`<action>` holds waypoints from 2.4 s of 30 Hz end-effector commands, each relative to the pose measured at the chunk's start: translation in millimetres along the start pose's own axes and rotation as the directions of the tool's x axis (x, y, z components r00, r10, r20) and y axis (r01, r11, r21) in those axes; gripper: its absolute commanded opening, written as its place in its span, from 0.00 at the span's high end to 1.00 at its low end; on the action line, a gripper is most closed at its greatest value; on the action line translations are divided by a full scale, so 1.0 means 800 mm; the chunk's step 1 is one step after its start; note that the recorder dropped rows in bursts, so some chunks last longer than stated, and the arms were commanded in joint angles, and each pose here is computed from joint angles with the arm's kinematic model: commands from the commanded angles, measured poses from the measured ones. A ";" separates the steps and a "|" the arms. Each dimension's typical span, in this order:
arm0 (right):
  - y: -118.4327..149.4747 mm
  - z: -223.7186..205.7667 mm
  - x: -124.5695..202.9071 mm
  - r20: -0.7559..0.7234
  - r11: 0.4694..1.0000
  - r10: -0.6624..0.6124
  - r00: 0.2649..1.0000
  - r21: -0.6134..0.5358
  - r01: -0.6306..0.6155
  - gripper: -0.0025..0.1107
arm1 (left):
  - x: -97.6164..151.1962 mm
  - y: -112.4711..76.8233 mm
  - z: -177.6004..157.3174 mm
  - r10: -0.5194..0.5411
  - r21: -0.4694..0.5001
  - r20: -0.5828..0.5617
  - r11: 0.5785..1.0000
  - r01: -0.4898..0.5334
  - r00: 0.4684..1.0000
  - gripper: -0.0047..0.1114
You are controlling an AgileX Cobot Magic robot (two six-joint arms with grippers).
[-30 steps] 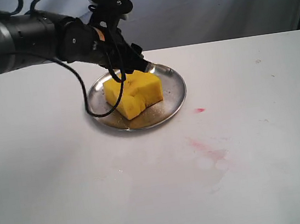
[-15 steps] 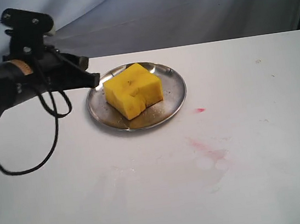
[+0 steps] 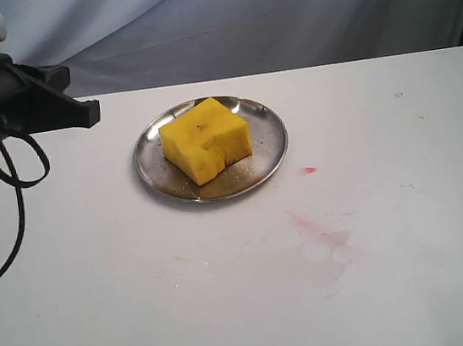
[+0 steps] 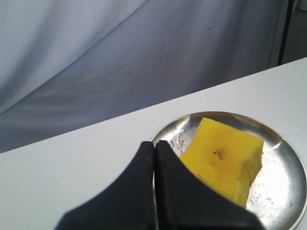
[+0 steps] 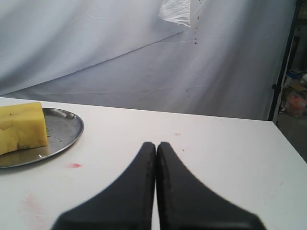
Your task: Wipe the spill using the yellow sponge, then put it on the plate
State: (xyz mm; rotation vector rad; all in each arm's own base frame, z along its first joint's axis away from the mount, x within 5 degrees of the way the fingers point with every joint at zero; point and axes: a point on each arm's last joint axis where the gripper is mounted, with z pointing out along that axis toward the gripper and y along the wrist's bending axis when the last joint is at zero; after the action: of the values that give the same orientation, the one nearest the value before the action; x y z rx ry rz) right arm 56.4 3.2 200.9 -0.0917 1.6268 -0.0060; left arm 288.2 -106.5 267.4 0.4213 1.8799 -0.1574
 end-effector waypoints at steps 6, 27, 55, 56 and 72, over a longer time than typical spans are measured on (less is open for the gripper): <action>0.000 0.000 0.001 0.003 1.000 -0.002 1.000 -0.003 0.002 0.98 | -0.004 0.035 -0.080 -0.029 -0.116 0.152 0.992 0.047 0.988 0.96; 0.000 0.000 0.001 0.003 1.000 -0.002 1.000 -0.003 0.002 0.98 | 0.068 0.046 -0.295 0.002 -0.469 0.414 0.857 0.211 0.910 0.96; 0.000 0.000 0.001 0.003 1.000 -0.002 1.000 -0.003 0.002 0.98 | 0.086 0.010 -0.342 -0.049 -0.382 0.521 0.879 0.284 0.852 0.96; 0.000 0.000 0.001 0.003 1.000 -0.002 1.000 -0.003 0.002 0.98 | 0.086 0.010 -0.342 -0.042 -0.386 0.518 0.880 0.278 0.854 0.96; 0.000 0.000 0.001 0.003 1.000 -0.002 1.000 -0.003 0.002 0.98 | 0.136 0.014 -0.304 -0.133 -0.382 0.409 0.874 0.301 0.903 0.96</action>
State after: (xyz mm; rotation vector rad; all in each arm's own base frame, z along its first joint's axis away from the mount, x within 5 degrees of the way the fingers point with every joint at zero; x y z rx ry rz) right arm 56.4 3.2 200.9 -0.0917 1.6268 -0.0060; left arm 42.5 1.9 260.6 -0.0997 1.5097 0.0608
